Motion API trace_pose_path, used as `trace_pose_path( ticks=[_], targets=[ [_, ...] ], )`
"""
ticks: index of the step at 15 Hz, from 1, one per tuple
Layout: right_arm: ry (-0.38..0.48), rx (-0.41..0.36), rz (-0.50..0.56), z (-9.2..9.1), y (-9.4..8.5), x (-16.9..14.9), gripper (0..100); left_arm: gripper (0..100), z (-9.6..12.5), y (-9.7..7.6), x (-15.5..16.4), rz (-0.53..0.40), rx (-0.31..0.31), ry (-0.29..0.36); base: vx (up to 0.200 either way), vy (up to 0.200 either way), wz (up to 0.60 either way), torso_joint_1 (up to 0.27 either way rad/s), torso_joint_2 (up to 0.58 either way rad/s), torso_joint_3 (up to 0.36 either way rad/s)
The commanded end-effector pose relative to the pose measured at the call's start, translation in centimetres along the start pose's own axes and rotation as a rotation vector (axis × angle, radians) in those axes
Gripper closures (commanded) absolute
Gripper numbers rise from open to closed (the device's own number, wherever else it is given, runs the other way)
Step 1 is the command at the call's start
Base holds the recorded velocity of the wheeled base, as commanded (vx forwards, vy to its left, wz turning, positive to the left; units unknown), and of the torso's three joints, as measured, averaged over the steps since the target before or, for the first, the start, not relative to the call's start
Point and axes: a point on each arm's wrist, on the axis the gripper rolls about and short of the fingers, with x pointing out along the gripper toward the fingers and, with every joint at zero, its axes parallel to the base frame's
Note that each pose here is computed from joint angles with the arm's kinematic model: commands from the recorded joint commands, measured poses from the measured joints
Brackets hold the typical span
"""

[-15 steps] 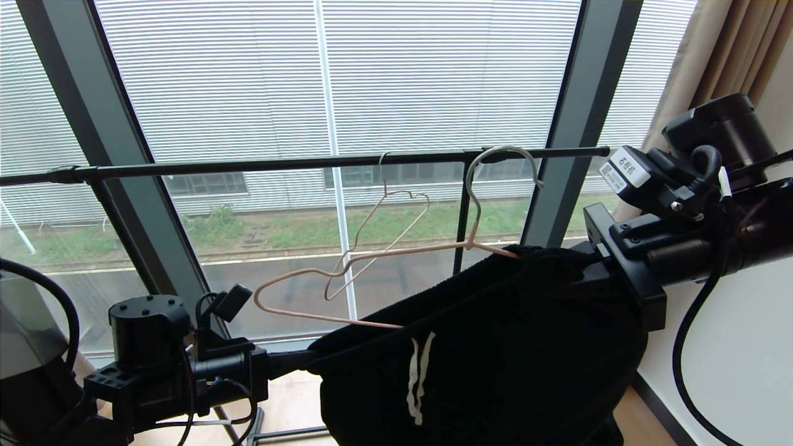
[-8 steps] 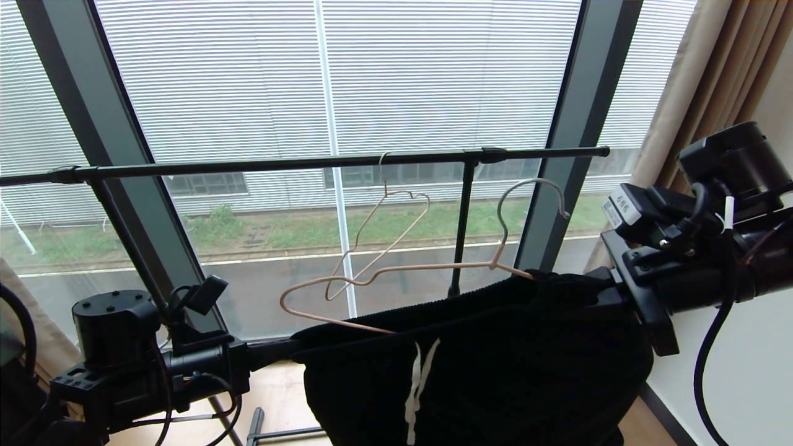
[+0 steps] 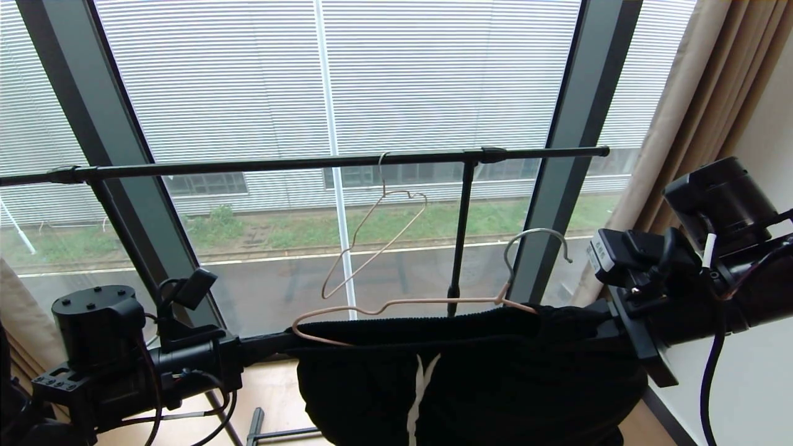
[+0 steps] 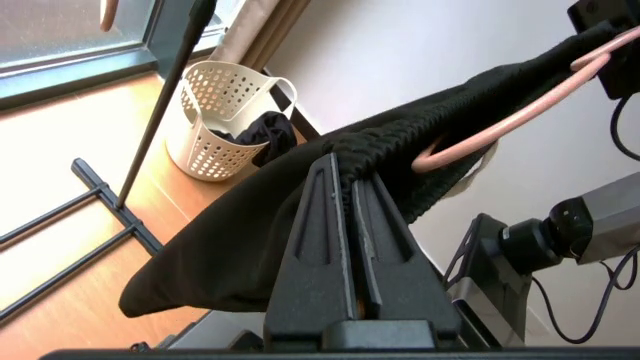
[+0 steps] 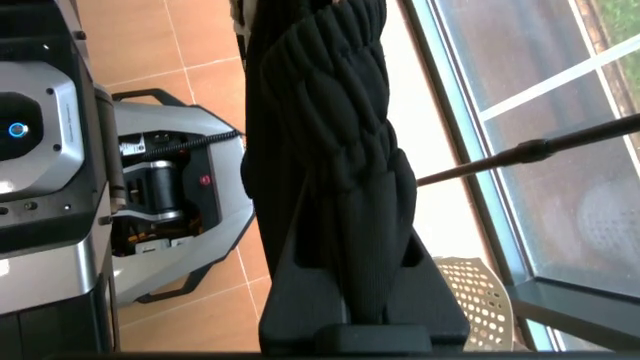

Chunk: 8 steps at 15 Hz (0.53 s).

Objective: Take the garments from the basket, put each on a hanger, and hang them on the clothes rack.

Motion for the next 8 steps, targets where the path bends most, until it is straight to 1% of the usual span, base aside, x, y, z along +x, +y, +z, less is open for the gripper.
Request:
trace_pose_path(
  ticks=[1,4,8],
  targets=[
    [0.029,0.010,0.007,-0.4,0.1,0.5,100,100,0.3,-0.3,-0.1,-0.007,0.013,-0.010,0.000,0.000,0.00,0.000,0.00,0.000],
    [0.079,0.023,0.009,-1.0,0.4,1.2,100,100,0.3,-0.3,-0.1,-0.006,0.014,-0.012,0.000,0.000,0.00,0.000,0.00,0.000],
    [0.114,0.038,0.030,-1.6,0.2,2.2,100,100,0.4,-0.4,-0.2,-0.008,0.021,-0.018,0.000,0.000,0.00,0.000,0.00,0.000]
  ],
)
